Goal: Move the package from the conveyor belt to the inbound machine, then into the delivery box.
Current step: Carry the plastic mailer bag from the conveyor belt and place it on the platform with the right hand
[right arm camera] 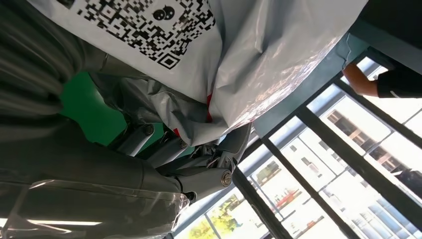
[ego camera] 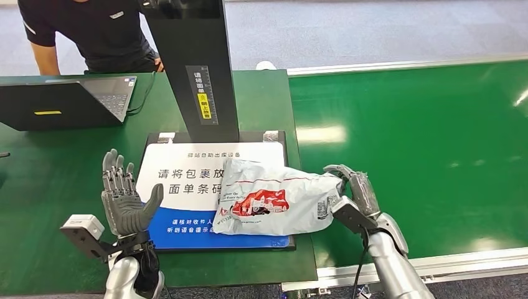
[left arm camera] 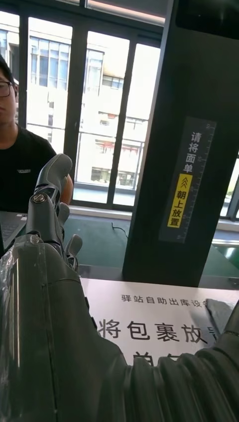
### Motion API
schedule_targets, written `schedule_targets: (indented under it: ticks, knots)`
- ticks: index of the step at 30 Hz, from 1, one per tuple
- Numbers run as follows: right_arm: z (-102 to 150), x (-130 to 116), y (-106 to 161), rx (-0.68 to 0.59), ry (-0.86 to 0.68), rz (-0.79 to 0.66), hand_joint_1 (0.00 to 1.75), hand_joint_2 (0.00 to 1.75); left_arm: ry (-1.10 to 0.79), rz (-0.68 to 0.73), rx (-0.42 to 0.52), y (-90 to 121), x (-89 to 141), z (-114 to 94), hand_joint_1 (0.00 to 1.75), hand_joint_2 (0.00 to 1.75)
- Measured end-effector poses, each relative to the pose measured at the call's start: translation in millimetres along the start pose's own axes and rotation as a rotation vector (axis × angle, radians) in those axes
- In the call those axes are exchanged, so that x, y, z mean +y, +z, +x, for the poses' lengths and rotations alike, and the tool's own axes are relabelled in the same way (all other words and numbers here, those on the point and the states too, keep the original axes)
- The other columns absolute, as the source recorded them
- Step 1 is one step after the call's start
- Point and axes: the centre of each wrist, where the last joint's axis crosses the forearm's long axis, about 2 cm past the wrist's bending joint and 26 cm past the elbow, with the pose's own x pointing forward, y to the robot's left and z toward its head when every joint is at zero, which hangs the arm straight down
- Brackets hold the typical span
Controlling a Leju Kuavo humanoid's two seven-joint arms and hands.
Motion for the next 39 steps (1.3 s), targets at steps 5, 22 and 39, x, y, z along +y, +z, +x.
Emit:
schedule_targets:
  ticks: [5, 22, 39]
  knots:
    - [7, 18, -27, -0.029, -0.033, 0.122, 1.75, 1.75, -0.004, 0.007, 0.010, 2, -1, -2, 0.00, 1.75]
    - [39, 81, -42, -0.050, -0.136, 0.294, 0.58, 1.75, -0.012, -0.029, 0.037, 4, -11, -8, 0.00, 1.75]
    - [45, 81, -53, -0.064, -0.161, 0.264, 0.00, 0.87, -0.014, -0.053, 0.060, 5, -15, -14, 0.00, 1.75]
